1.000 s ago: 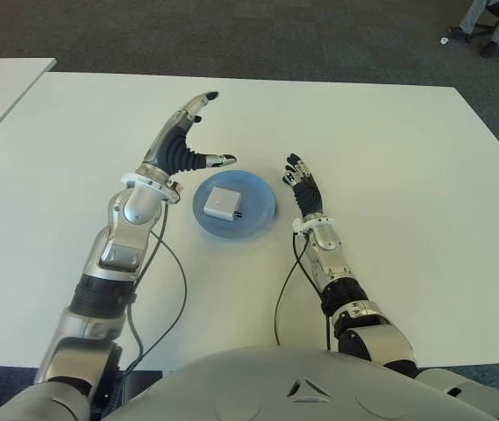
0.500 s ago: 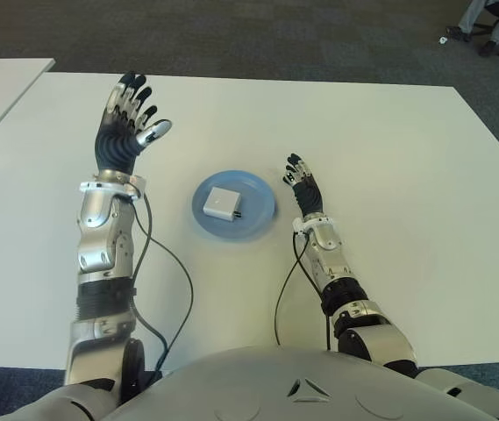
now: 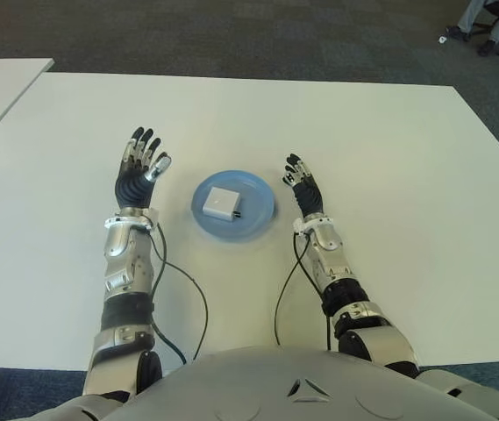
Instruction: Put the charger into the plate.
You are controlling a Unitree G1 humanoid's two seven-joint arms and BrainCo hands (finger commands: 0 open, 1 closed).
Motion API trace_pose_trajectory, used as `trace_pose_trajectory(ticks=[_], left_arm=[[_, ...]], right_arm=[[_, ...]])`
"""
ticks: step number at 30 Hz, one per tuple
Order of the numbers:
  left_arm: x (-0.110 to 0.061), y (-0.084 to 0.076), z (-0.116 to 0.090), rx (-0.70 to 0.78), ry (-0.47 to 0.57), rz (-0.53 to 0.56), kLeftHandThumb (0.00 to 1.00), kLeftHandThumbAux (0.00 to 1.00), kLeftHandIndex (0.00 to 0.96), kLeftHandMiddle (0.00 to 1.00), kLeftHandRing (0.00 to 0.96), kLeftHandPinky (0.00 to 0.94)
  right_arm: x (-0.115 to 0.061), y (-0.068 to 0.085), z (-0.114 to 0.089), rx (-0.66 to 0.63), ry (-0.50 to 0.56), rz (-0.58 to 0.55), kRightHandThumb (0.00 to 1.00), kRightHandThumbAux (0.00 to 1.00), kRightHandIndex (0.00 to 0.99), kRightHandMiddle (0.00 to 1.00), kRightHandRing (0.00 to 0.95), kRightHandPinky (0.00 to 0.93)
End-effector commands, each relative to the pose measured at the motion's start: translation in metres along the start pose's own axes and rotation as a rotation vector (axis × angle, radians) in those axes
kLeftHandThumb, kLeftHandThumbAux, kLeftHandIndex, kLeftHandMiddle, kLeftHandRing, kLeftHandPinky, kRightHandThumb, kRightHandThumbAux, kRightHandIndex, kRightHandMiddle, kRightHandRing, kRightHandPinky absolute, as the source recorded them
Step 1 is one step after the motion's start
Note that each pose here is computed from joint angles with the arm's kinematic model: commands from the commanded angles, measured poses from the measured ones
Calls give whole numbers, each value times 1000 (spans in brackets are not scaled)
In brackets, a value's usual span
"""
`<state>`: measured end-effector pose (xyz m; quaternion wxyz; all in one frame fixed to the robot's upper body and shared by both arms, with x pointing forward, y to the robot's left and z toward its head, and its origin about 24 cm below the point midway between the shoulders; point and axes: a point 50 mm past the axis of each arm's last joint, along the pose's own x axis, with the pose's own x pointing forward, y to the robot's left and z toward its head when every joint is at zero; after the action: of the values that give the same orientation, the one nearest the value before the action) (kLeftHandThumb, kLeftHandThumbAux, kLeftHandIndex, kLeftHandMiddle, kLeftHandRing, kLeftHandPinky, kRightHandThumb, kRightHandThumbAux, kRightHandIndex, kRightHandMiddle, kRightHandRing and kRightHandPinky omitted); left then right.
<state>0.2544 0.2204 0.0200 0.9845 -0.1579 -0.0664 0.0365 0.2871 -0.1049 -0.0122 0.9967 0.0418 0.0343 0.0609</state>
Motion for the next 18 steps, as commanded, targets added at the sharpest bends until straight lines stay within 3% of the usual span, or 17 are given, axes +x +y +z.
trace_pose_trajectory(ticks=[1, 4, 8, 18], left_arm=[[-17, 2, -21, 35, 72, -2, 0, 773, 3, 5, 0, 18], [-18, 2, -23, 40, 73, -4, 0, 763, 1, 4, 0, 12], [-26, 4, -40, 67, 151, -22, 0, 746, 0, 8, 0, 7], [-26, 4, -50, 200, 249, -73, 0, 702, 0, 7, 0, 0]], right_arm=[[-8, 3, -12, 26, 63, -12, 0, 480, 0, 37, 20, 15], [-8, 2, -12, 25, 63, -13, 0, 485, 0, 36, 20, 13], [-9, -1, -12, 10, 64, -18, 0, 498, 0, 37, 20, 12], [-11, -2, -14, 6, 67, -22, 0, 521, 0, 39, 21, 12]])
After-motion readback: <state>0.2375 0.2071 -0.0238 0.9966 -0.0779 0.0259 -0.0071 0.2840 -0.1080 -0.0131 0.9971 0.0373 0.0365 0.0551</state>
